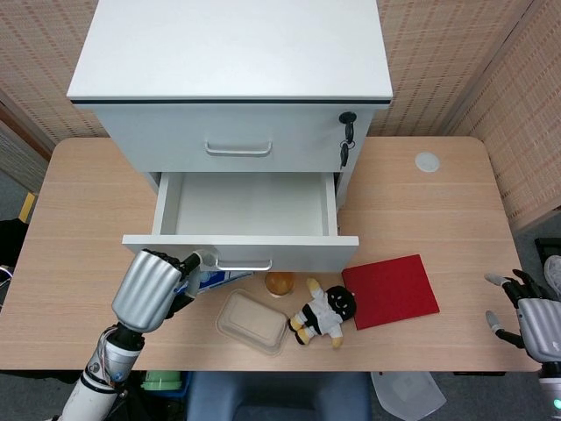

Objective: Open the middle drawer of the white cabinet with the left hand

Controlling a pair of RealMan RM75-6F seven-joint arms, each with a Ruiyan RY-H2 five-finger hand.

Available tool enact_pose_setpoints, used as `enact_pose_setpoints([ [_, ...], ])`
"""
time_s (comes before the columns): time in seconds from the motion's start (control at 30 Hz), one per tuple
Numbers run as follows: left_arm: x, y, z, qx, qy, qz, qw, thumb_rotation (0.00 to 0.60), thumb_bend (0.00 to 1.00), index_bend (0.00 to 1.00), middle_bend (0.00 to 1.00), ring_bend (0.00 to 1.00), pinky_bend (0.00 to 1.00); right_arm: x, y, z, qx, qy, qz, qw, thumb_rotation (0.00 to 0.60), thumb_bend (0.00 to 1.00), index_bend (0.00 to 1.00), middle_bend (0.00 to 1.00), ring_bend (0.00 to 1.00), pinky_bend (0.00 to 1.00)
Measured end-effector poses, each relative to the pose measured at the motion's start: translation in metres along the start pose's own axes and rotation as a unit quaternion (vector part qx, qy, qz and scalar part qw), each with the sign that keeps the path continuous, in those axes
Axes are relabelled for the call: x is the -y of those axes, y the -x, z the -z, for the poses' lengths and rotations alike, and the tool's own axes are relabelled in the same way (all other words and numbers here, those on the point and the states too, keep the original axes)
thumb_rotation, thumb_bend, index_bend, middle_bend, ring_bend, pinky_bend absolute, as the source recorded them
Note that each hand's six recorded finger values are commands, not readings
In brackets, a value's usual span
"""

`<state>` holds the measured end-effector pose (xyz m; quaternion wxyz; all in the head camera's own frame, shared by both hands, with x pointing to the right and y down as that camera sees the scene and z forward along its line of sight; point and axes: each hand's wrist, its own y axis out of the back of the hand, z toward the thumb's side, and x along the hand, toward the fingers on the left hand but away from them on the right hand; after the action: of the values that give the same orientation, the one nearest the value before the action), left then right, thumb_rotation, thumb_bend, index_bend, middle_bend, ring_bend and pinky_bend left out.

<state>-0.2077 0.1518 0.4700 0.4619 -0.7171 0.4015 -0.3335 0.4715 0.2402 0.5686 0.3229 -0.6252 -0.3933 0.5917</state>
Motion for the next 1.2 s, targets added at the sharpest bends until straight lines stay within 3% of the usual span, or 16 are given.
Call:
enact_pose_setpoints([
  [0.23,-0.007,0.020,0.017,-0.017,-0.011,-0.011,0.9997,0.600,0.69,0.71,1.00,0.98,1.00,0.000,0.001,-0.002,-0.001,-0.001,-0.001,1.0000,0.600,0.32,0.23,0.30,0.27,0.27],
  [0.6,-0.003,0.051,0.073,-0.097,-0.041,0.000,0.9944,0.600,0.69,0.77,1.00,0.98,1.00,0.000,0.001,-0.005,-0.004,-0.002,-0.002,1.0000,0.600,0.32,0.23,0.30,0.27,0.27],
  [0.83,0.008,0.077,0.116,-0.165,-0.066,0.028,0.9837,0.600,0.69,0.77,0.98,0.93,1.00,0.001,0.002,-0.007,-0.004,-0.004,-0.006,1.0000,0.600,0.32,0.24,0.30,0.27,0.27],
  [1.0,0.013,0.093,0.141,-0.202,-0.081,0.038,0.9752,0.600,0.69,0.70,0.90,0.81,0.94,0.002,0.005,-0.009,-0.006,-0.006,-0.008,0.9999,0.600,0.32,0.24,0.30,0.27,0.27],
  [1.1,0.020,0.107,0.160,-0.229,-0.093,0.054,0.9674,0.600,0.69,0.58,0.80,0.69,0.80,0.003,0.005,-0.008,-0.005,-0.006,-0.010,0.9999,0.600,0.32,0.24,0.30,0.27,0.27],
  [1.2,0.030,0.124,0.177,-0.253,-0.100,0.086,0.9584,0.600,0.66,0.43,0.62,0.52,0.62,0.005,0.007,-0.009,-0.004,-0.006,-0.013,0.9999,0.600,0.32,0.24,0.30,0.27,0.27],
])
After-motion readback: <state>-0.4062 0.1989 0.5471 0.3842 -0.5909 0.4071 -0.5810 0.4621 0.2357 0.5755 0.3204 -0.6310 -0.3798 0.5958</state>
